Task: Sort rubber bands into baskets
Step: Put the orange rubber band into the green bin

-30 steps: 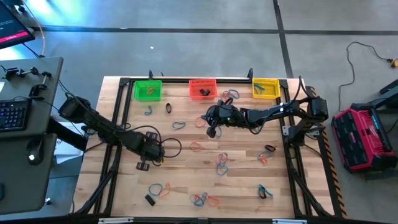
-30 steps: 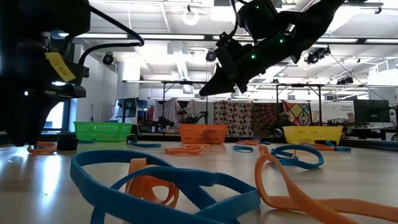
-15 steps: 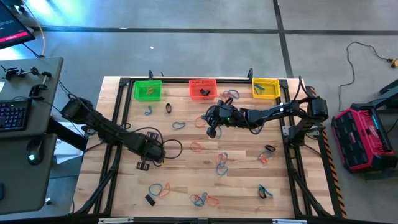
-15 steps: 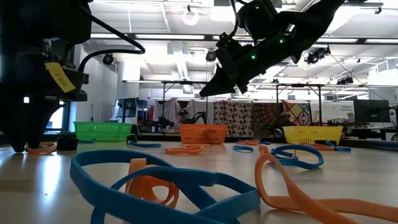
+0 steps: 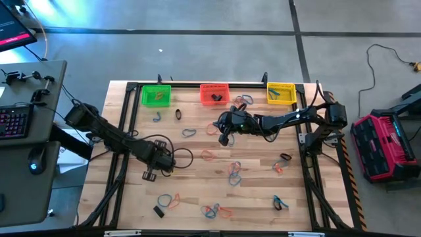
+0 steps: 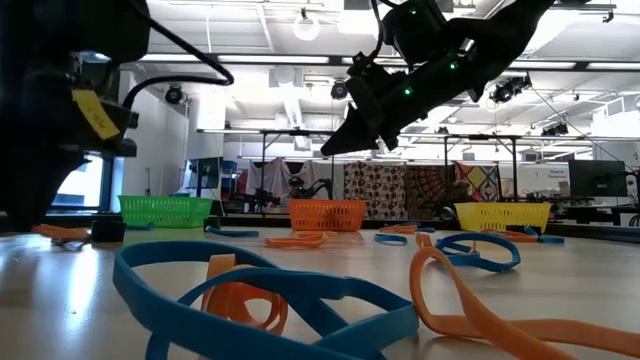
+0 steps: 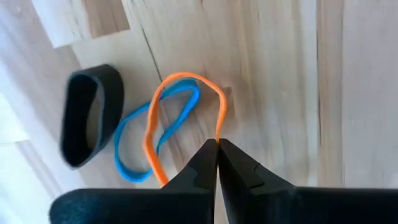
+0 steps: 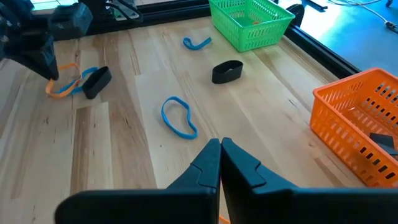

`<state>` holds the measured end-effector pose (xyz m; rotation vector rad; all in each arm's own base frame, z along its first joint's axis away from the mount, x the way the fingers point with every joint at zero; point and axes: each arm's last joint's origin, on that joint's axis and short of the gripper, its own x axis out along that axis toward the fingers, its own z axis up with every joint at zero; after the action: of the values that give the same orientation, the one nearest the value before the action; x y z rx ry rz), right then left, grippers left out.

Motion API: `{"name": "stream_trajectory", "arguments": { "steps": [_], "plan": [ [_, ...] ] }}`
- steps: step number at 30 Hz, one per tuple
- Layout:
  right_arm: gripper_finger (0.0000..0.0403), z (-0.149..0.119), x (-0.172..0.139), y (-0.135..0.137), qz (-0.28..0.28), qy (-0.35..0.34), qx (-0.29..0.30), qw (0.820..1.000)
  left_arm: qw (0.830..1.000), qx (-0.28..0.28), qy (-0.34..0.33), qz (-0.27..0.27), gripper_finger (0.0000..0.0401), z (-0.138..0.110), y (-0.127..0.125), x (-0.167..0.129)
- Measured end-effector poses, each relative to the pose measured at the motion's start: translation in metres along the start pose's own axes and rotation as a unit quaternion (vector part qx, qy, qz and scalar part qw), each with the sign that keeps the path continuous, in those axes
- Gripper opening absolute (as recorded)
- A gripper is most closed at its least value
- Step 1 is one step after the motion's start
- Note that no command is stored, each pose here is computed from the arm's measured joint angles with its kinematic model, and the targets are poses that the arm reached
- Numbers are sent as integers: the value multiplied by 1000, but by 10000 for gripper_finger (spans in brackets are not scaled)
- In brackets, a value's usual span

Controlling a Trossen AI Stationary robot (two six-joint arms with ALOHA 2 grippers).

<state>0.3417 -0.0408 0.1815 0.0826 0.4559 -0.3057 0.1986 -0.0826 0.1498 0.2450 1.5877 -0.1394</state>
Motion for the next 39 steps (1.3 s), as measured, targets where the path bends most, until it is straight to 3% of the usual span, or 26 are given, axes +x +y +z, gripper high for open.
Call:
{"name": "stream_trajectory", "arguments": {
  "steps": [8,16,20,27,39],
  "plan": [
    [0,0,0,0,0,0,0,1000,1000,-8,9,3,1,11,6,-31],
    [0,0,0,0,5,1,0,1000,995,-64,-81,-5,0,16,33,-77],
    [0,0,0,0,6,1,0,1000,986,-118,-120,-1,0,3,57,-99],
    [0,0,0,0,8,1,0,1000,966,-209,-139,63,0,-26,104,-120],
    [0,0,0,0,8,0,0,1000,928,-340,-70,134,0,-69,200,-114]
  ]
}}
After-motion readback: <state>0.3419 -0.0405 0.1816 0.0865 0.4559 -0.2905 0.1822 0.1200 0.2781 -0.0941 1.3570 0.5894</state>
